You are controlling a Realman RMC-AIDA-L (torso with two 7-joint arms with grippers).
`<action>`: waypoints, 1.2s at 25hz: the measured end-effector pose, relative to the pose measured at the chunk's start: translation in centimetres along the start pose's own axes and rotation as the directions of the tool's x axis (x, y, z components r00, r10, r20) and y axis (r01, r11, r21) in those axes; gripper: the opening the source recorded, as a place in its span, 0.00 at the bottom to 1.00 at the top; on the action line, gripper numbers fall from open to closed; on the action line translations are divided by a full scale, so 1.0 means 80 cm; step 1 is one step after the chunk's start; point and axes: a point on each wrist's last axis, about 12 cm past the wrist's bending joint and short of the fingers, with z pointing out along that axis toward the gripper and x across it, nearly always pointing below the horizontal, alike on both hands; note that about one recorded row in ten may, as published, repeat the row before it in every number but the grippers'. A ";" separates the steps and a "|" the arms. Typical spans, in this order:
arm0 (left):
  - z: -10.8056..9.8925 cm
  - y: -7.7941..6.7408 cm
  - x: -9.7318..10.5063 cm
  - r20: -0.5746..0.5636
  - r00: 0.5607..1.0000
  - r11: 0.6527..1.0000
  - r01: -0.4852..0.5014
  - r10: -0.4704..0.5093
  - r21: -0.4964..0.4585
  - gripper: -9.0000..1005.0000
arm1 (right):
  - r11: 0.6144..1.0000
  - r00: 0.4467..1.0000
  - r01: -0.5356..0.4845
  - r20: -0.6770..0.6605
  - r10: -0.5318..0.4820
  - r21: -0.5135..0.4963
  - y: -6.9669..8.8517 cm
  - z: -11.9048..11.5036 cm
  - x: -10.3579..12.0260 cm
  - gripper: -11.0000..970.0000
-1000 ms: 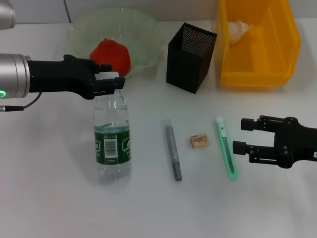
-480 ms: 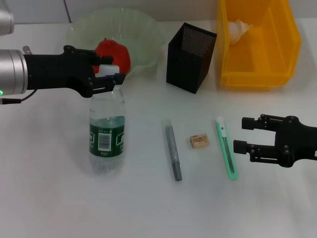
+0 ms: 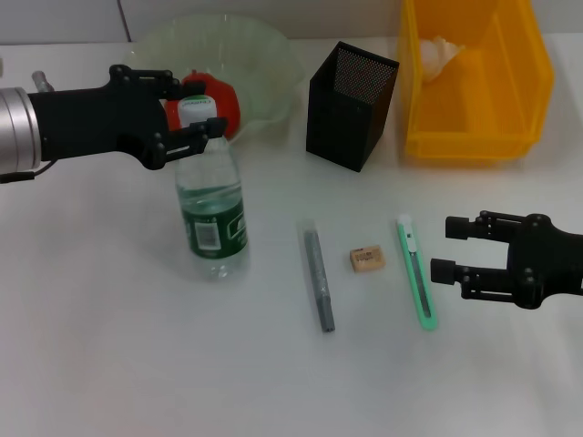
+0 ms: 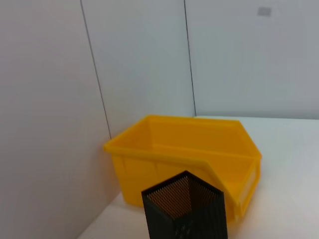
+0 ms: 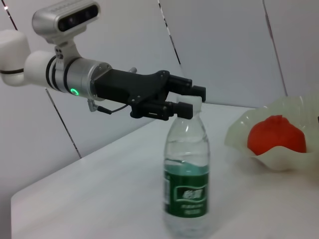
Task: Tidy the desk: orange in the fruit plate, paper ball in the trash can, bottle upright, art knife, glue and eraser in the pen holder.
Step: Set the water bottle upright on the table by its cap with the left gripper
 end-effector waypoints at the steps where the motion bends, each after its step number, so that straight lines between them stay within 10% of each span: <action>1: -0.001 0.000 0.000 0.011 1.000 1.000 -0.019 0.019 -0.005 0.55 | 1.000 1.000 -0.001 0.000 0.001 -0.001 0.000 0.000 0.000 0.76; 30: -0.001 -0.009 0.030 0.142 0.962 0.969 -0.215 0.231 -0.121 0.59 | 0.999 1.000 -0.005 0.003 0.005 -0.032 0.001 0.004 -0.004 0.76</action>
